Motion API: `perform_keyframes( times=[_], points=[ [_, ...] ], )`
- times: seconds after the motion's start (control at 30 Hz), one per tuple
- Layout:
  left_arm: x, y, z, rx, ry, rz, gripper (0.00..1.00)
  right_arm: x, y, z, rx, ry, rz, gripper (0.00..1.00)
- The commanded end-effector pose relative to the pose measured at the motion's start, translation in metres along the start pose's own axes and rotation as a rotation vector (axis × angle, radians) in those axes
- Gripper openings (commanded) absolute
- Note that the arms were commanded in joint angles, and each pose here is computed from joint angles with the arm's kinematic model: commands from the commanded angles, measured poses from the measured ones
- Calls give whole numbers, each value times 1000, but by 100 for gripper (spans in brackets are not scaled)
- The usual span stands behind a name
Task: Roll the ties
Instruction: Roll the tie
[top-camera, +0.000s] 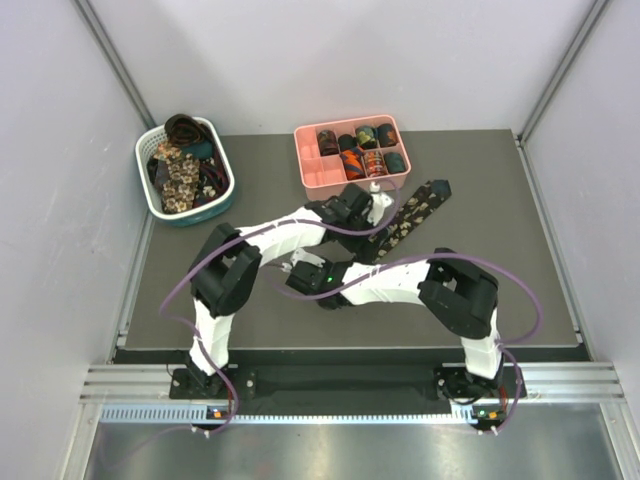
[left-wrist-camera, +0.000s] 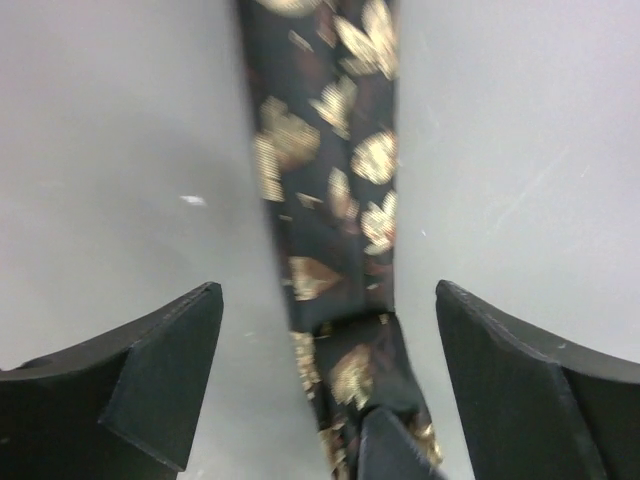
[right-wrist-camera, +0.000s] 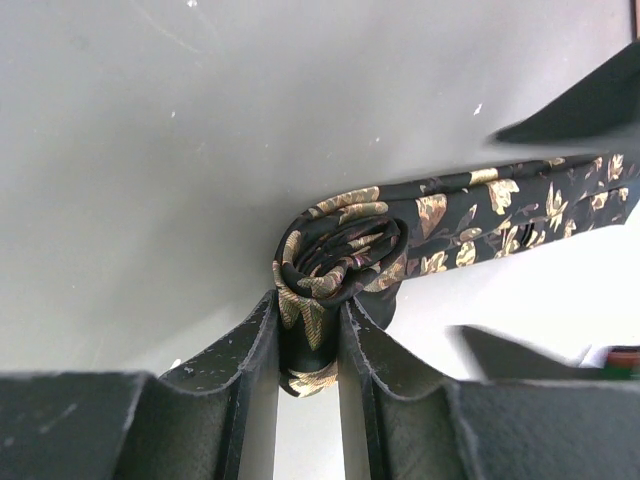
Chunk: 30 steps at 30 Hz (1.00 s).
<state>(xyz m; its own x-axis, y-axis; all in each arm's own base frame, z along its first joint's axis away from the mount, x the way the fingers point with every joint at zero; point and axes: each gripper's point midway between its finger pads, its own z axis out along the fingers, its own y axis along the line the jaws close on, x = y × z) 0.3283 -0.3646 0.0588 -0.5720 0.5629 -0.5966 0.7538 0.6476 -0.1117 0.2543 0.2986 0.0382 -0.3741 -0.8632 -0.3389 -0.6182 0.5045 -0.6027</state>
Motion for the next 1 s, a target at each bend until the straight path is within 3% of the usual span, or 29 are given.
perform_keyframes(
  times=[0.0,0.27,0.43,0.6,0.63,0.67,0.83,0.97],
  points=[
    [-75,11,-53,20,-241,-77,95,-14,6,-10,-74,-64,76,5],
    [-89,61,-105,-107,-436,-214,99,-10,5,-12,-76,-77,82,4],
    [-93,100,-157,-301,-613,-301,99,-11,-1,-18,-78,-105,96,4],
    [-70,128,-194,-445,-740,-448,99,-13,-6,-23,-89,-129,120,5],
    [-50,146,-198,-558,-741,-532,99,-13,-6,-23,-90,-129,119,5],
    [-48,148,-207,-565,-783,-609,99,-14,-6,-23,-96,-133,126,4],
    [-30,147,-210,-560,-801,-623,99,-17,-7,-26,-119,-158,149,5],
    [-11,156,-228,-645,-834,-686,99,-20,-5,-27,-154,-178,172,8]
  ],
)
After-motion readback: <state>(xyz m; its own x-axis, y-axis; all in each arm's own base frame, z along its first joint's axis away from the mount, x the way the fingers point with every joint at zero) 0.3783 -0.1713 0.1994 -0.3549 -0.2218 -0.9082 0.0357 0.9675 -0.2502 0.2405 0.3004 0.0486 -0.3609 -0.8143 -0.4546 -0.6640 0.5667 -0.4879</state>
